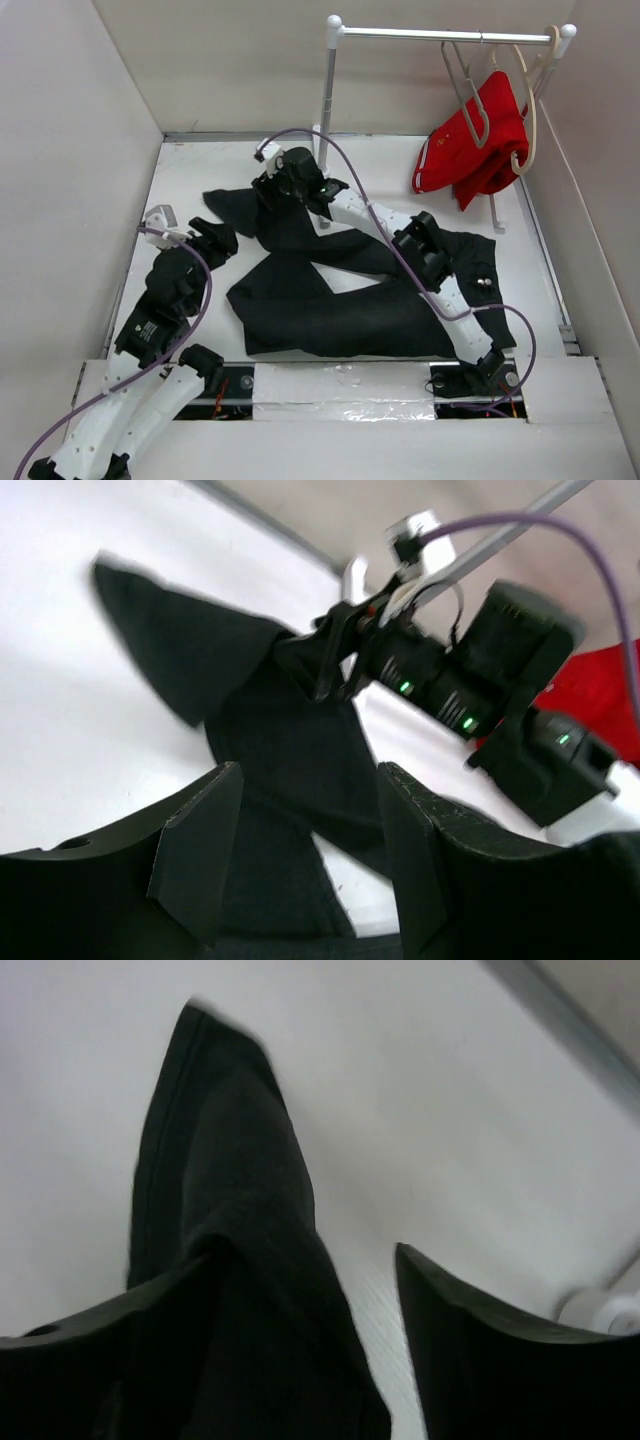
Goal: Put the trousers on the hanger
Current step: Flatten out the trousers at the center of the board.
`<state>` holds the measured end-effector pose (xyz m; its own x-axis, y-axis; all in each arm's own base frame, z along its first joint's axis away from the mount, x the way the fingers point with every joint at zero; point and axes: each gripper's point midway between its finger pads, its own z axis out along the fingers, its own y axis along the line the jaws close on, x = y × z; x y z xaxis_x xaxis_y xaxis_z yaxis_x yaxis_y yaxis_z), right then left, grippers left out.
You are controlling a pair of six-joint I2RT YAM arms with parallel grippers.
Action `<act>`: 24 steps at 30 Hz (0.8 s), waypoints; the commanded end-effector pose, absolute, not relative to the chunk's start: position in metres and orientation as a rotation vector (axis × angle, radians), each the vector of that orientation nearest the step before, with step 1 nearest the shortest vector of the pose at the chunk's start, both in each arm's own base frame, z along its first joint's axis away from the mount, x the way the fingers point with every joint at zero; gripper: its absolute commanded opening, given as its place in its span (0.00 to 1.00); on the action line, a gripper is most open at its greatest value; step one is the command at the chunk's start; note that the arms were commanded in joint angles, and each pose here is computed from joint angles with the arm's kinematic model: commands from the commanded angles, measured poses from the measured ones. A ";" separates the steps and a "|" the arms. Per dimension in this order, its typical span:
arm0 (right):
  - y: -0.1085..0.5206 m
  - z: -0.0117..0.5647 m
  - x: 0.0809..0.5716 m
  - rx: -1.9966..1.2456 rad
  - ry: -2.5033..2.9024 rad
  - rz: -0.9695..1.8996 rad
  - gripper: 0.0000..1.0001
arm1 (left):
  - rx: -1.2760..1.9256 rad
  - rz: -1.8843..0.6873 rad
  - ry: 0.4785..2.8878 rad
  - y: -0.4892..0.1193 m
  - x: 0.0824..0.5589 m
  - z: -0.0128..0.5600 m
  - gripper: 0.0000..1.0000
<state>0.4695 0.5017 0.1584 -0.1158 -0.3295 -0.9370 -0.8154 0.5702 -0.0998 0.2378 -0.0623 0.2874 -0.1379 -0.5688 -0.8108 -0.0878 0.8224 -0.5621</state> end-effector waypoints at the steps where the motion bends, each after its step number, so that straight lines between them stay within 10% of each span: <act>1: 0.504 0.233 0.469 -0.868 1.618 0.659 0.82 | -0.541 -0.485 1.727 -0.075 0.246 0.268 0.54; 6: 0.479 0.289 0.452 -0.872 1.518 0.607 0.82 | -0.539 -0.486 1.830 -0.093 0.262 0.228 0.49; 9: 0.448 0.317 0.433 -0.826 1.466 0.563 0.57 | -0.559 -0.458 1.864 -0.102 0.281 0.206 0.38; 10: 0.432 0.301 0.433 -0.821 1.508 0.526 0.15 | -0.566 -0.433 1.887 -0.106 0.293 0.193 0.38; 11: 0.423 0.305 0.426 -0.822 1.509 0.516 0.00 | -0.575 -0.415 1.903 -0.108 0.298 0.185 0.37; 24: 0.317 0.273 0.279 -0.873 1.458 0.525 0.03 | -0.593 0.071 2.124 -0.082 0.355 0.101 0.46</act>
